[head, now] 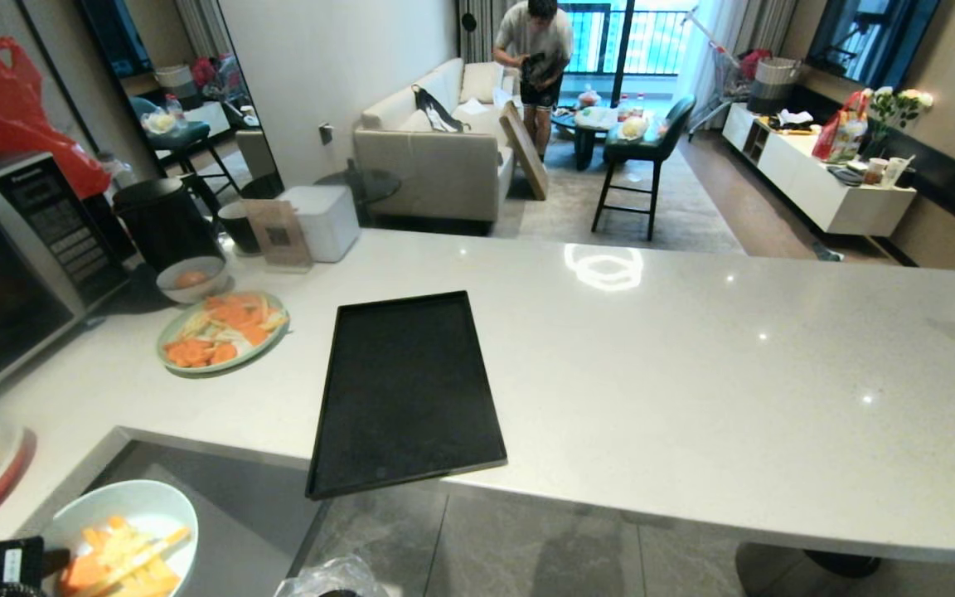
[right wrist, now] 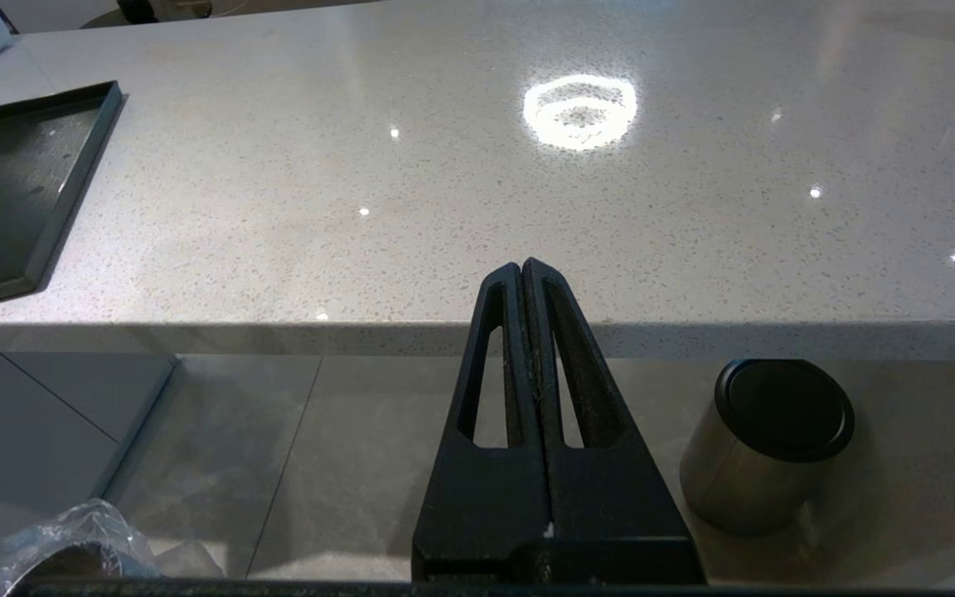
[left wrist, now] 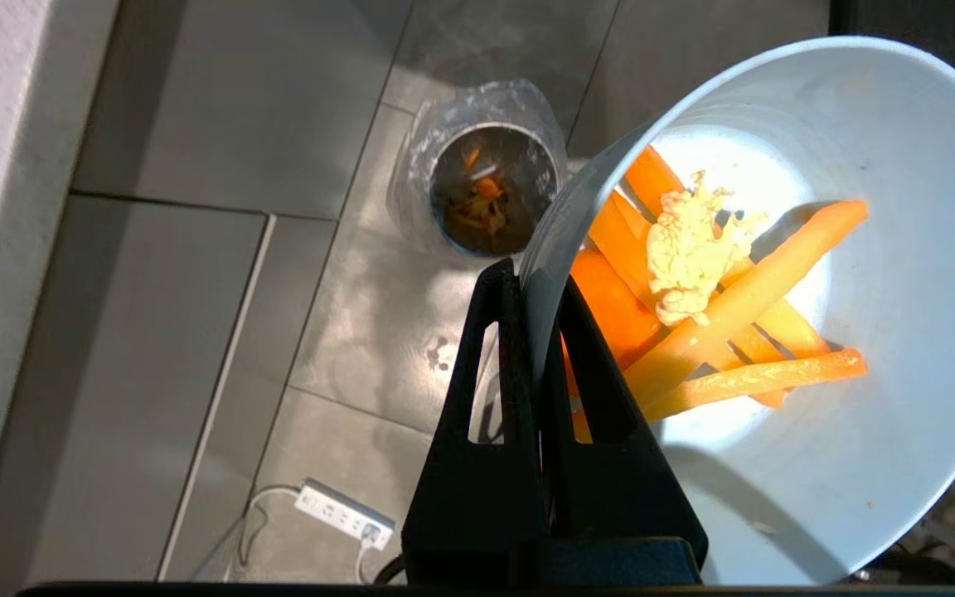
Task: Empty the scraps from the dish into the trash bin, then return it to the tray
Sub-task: Move the bowl over the trash can
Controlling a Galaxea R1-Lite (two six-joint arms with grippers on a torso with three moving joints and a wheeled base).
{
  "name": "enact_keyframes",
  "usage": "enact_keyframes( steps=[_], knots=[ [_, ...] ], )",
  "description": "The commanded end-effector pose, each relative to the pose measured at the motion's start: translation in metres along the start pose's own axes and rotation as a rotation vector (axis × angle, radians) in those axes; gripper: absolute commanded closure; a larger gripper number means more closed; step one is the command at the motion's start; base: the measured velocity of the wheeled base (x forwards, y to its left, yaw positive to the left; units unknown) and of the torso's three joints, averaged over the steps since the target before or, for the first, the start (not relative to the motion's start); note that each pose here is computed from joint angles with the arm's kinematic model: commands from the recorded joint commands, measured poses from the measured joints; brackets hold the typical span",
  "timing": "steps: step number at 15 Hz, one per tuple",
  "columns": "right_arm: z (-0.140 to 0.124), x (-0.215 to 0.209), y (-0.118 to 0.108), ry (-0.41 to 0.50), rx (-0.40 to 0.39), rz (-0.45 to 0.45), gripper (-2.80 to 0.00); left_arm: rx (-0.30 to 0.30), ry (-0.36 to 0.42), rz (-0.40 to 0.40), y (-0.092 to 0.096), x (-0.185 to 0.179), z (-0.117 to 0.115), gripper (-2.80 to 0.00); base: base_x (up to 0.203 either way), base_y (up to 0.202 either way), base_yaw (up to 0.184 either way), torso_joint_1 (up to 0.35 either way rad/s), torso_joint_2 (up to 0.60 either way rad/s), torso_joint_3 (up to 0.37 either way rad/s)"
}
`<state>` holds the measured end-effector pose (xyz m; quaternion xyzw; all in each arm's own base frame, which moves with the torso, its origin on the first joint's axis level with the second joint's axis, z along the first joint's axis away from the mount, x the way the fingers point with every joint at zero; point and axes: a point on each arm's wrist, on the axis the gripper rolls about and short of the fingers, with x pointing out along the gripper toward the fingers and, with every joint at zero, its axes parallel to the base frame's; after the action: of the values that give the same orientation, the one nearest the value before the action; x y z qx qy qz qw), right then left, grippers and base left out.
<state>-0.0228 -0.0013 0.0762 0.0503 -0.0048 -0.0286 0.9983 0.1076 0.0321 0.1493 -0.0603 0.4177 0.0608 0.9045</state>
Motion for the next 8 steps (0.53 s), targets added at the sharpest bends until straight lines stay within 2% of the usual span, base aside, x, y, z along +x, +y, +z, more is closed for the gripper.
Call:
enact_keyframes(
  steps=[1, 8],
  knots=[
    [0.0001, 0.0001, 0.0, 0.001, 0.001, -0.001, 0.0, 0.003, 0.027, -0.007, -0.0012, 0.0021, -0.0112, 0.0, 0.0, 0.0, 0.0, 0.0, 0.0, 0.0],
    [0.0, 0.0, 0.0, -0.001, 0.001, -0.001, 0.0, 0.028, 0.04, -0.005, -0.0024, 0.0039, -0.0123, 0.0, 0.0, 0.0, 0.0, 0.0, 0.0, 0.0]
  ],
)
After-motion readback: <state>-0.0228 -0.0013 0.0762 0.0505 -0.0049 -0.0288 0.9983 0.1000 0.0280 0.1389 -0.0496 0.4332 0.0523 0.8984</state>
